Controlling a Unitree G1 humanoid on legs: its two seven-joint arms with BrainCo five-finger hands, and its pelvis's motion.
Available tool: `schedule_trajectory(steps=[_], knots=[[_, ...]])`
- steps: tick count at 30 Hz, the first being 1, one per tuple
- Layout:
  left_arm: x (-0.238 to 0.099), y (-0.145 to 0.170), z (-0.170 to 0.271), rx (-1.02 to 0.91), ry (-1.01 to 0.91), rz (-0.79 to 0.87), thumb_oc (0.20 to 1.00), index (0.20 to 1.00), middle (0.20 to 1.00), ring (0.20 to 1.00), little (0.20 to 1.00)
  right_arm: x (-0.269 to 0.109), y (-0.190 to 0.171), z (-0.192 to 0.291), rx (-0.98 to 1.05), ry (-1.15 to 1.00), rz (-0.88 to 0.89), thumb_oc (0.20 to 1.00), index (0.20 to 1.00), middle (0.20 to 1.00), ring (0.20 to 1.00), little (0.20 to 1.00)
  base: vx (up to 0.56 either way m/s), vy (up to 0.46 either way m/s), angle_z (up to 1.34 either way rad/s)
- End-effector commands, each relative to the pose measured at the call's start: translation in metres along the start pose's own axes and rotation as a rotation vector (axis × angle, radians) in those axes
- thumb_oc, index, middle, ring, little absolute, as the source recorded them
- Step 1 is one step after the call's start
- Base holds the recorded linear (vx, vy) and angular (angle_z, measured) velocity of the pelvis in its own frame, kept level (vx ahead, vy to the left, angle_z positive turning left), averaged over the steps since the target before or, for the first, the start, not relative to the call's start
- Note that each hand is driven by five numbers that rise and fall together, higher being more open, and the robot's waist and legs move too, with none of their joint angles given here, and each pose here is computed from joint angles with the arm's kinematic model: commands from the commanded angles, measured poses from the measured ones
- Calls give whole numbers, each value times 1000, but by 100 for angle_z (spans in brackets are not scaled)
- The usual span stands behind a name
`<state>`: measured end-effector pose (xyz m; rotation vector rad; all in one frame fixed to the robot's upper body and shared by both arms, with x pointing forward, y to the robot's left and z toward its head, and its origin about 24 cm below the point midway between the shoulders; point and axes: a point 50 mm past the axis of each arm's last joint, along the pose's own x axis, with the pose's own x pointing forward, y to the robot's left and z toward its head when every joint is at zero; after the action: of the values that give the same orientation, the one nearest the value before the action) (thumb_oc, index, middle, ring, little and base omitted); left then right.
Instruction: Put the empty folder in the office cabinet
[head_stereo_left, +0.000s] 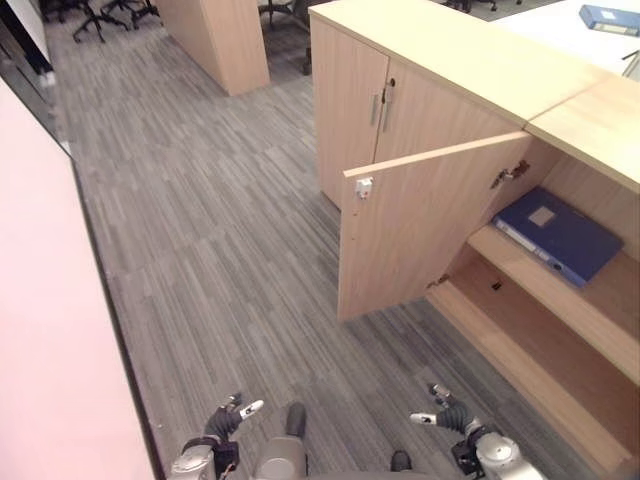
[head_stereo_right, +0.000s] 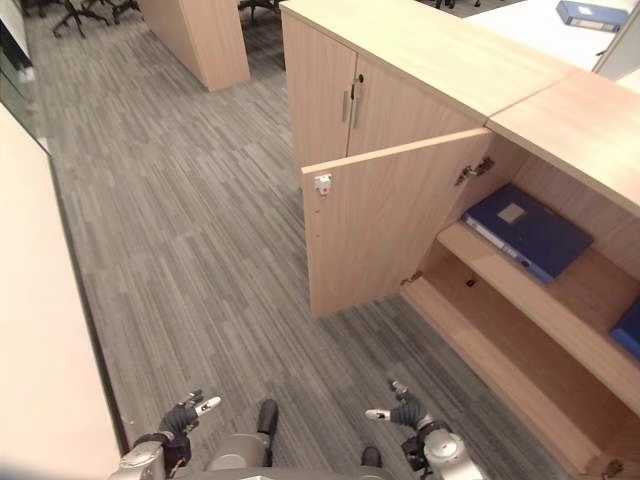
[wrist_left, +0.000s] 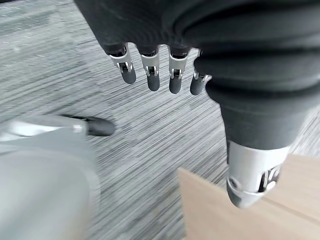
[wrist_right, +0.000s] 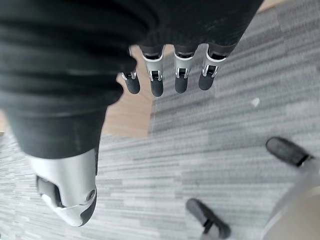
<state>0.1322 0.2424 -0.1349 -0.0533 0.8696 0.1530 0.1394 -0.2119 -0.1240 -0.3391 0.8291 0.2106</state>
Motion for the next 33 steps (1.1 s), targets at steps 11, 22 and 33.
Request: schedule_trajectory(steps=[11,22,33], knots=[[5,10,40,21,-145,33,1000,1000,1000,1000,1000,12,-3,50,-79,-160,7,1000,1000,1000,1000,1000,105,164,-16],[2,-19,66,32,-292,-84,1000,1000,1000,1000,1000,0,-4,21,-71,-91,12,1000,1000,1000,1000,1000,81,-50,-1],[7,-23,128,26,-468,-73,1000,1000,1000,1000,1000,-4,0,18,-91,-98,41,1000,1000,1000,1000,1000,57,-60,-21]])
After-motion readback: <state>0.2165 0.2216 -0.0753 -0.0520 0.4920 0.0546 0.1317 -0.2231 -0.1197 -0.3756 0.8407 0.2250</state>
